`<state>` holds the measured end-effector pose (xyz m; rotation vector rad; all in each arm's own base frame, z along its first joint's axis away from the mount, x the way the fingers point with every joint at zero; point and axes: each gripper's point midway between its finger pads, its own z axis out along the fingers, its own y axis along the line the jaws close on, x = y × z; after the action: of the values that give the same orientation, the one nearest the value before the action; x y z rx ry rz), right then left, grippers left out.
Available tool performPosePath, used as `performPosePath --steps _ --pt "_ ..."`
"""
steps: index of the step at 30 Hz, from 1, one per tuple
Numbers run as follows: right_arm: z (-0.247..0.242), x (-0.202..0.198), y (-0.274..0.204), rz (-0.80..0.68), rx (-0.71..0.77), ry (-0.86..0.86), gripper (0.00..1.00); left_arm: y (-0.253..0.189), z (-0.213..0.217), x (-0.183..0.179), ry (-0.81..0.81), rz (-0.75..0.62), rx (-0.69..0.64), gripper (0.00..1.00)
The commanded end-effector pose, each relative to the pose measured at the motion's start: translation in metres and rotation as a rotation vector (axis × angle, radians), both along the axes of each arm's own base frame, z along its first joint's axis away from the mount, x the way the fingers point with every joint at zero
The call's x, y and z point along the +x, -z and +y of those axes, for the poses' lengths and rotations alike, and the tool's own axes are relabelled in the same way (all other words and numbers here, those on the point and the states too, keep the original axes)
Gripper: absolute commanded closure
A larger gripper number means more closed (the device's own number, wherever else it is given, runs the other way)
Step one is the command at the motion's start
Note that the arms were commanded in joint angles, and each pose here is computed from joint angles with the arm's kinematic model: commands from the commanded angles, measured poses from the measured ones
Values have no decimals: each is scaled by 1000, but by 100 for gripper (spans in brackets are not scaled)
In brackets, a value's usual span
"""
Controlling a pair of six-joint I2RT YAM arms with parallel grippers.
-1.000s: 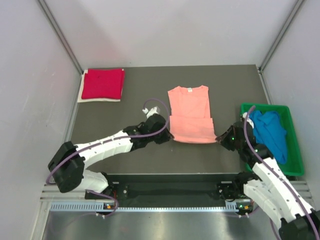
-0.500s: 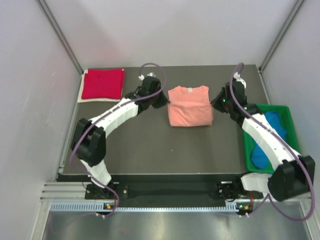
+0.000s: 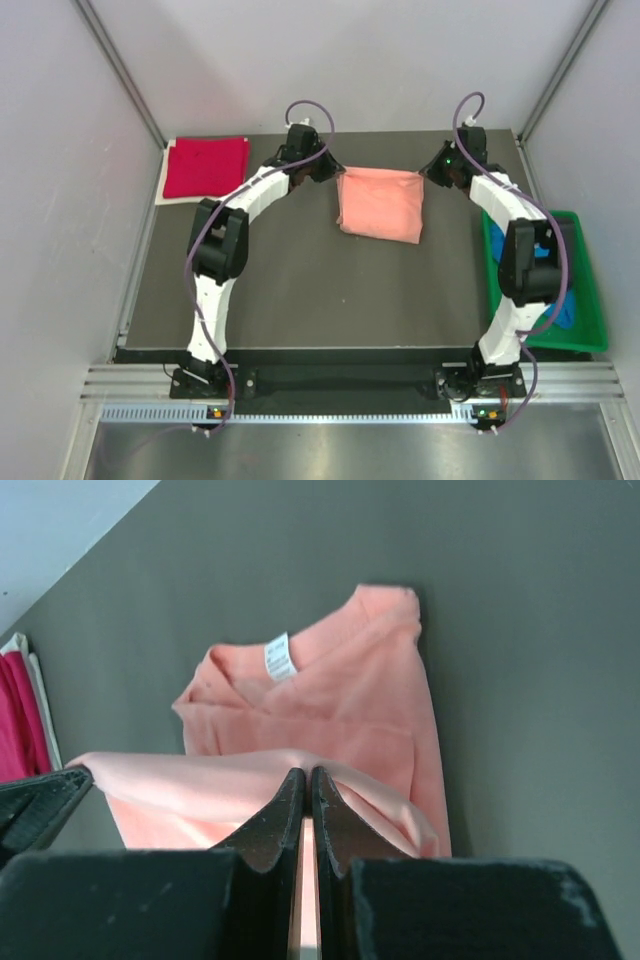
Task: Fold and stack the t-shirts
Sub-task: Fold the tshirt
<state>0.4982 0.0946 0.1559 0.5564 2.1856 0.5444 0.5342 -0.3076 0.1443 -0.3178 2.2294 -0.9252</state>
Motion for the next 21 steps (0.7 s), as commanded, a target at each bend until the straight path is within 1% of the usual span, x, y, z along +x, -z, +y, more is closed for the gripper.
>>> performPosePath --steps 1,2,4,6,7,8,9,10,12,13,15,16,17,18,19,20,21 --pt "4 41 -21 -122 44 -57 100 -29 -9 41 50 -171 -66 100" --pt "5 48 -25 -136 53 -66 100 -26 -10 45 52 -178 -65 100" --pt "3 58 -13 -128 62 -58 100 -15 -13 57 63 -195 -52 100" --pt "2 67 -12 -136 71 -49 100 -5 -16 67 67 -222 -49 100" --pt "1 70 -4 -122 72 -46 100 -10 -15 74 61 -243 -54 100" --pt "1 77 -9 -135 76 -43 100 -8 -13 79 53 -242 -51 100" --pt "0 80 -7 -134 75 -43 100 8 -11 82 50 -220 -39 100" --pt "1 84 1 -120 76 -46 100 5 -10 87 44 -230 -41 100" --pt "2 93 -2 -130 73 -50 100 15 -2 95 12 -227 -30 100" --pt "1 96 8 -113 75 -48 100 17 -1 98 6 -231 -32 100" --pt "4 104 7 -124 86 -62 97 26 6 103 -10 -222 -39 100" --pt "4 106 20 -96 88 -59 95 26 8 106 -14 -227 -46 100" --pt "5 111 17 -110 91 -66 94 28 15 109 -22 -228 -49 100" --pt "5 115 18 -116 95 -71 92 28 17 111 -27 -232 -53 99" --pt "6 117 30 -96 100 -79 89 26 19 113 -28 -241 -59 95" --pt "10 122 22 -115 112 -111 84 25 24 115 -32 -244 -59 88" --pt "8 122 27 -99 115 -123 73 20 24 114 -20 -250 -65 73"
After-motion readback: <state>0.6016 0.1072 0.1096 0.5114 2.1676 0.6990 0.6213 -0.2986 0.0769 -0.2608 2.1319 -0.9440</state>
